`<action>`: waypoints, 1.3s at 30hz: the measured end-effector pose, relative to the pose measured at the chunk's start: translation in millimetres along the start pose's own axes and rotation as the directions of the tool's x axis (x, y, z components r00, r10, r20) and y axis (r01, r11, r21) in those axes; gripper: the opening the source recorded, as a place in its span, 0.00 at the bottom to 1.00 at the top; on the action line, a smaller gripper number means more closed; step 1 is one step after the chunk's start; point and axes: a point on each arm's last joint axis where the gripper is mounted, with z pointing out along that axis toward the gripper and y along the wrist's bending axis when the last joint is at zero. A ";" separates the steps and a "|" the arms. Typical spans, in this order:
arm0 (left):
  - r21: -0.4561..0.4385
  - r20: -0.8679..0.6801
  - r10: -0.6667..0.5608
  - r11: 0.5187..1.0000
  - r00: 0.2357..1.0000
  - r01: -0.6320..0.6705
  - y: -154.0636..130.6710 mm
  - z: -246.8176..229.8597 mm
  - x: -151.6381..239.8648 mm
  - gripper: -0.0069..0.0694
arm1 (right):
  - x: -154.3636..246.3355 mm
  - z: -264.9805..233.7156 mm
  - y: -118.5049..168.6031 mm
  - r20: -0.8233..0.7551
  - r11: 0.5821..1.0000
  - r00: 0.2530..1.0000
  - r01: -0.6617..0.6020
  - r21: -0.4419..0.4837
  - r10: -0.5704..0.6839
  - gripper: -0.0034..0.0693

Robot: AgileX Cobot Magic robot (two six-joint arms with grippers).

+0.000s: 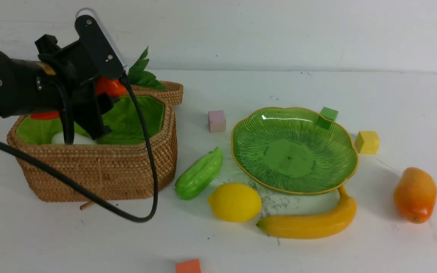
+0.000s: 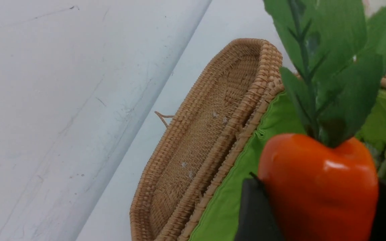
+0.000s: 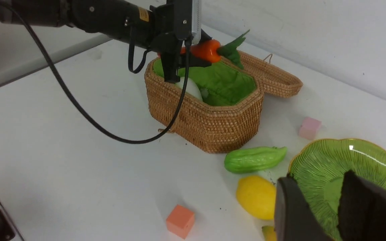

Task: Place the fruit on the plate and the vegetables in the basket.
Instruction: Use the left arm to grab a carrot and put it into the left basket, then grab a lemon with your left arm and place it on the plate on the right

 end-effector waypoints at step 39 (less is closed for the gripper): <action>0.680 -0.212 0.087 0.728 0.973 0.084 -134.2 -19.7 -110.6 0.30 | 34.5 -7.5 1.2 -0.377 0.999 0.925 -0.045 0.004 0.043 0.35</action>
